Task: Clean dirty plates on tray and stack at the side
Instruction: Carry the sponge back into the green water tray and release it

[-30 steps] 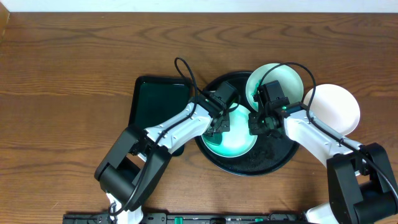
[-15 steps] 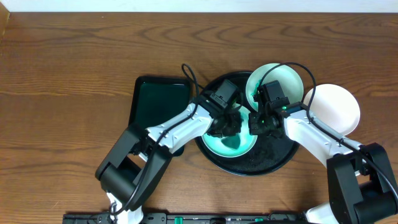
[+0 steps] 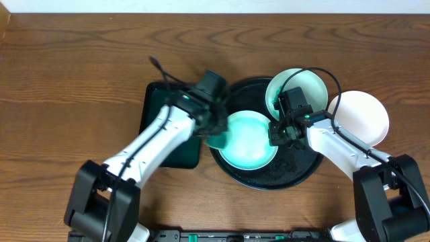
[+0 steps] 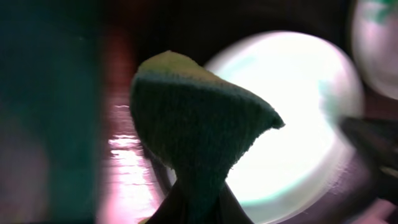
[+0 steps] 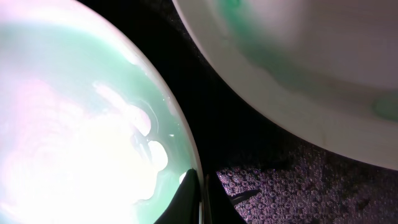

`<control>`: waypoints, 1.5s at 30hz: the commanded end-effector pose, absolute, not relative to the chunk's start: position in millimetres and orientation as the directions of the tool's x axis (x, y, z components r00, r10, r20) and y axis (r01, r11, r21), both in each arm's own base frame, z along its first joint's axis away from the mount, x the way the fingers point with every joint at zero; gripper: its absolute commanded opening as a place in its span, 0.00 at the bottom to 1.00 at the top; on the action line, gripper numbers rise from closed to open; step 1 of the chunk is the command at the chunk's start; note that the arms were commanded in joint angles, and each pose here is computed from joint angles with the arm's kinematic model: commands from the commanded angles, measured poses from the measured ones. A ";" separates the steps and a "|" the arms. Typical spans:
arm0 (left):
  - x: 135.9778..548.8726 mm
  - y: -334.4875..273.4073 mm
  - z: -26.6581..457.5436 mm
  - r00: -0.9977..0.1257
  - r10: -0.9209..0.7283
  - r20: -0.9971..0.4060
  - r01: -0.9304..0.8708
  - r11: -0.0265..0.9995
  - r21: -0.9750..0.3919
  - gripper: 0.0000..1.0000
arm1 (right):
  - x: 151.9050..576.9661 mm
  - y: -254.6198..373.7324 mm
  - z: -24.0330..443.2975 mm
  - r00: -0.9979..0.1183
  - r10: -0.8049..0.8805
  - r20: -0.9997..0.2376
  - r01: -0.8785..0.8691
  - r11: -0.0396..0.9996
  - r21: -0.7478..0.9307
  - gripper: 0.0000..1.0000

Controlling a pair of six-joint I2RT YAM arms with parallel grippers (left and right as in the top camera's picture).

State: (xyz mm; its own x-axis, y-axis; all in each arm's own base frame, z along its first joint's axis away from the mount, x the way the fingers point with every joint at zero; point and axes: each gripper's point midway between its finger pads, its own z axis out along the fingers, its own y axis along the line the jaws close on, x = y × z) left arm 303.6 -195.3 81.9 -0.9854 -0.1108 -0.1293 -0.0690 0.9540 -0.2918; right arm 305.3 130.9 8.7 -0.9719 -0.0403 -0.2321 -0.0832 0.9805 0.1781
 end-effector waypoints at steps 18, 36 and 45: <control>318.9 -51.3 73.5 -0.979 -0.157 -0.133 -0.156 0.988 -0.018 0.08 | 302.5 147.3 15.4 -0.969 -0.071 -0.236 -0.128 0.963 0.236 0.01; 308.8 -46.2 25.3 -0.974 -0.158 -0.164 -0.158 0.987 -0.009 0.09 | 302.4 147.2 15.4 -0.969 -0.071 -0.235 -0.128 0.963 0.236 0.01; 312.7 -47.0 31.6 -0.973 -0.158 -0.170 -0.159 0.987 -0.012 0.30 | 302.4 147.2 15.4 -0.969 -0.071 -0.235 -0.128 0.963 0.236 0.05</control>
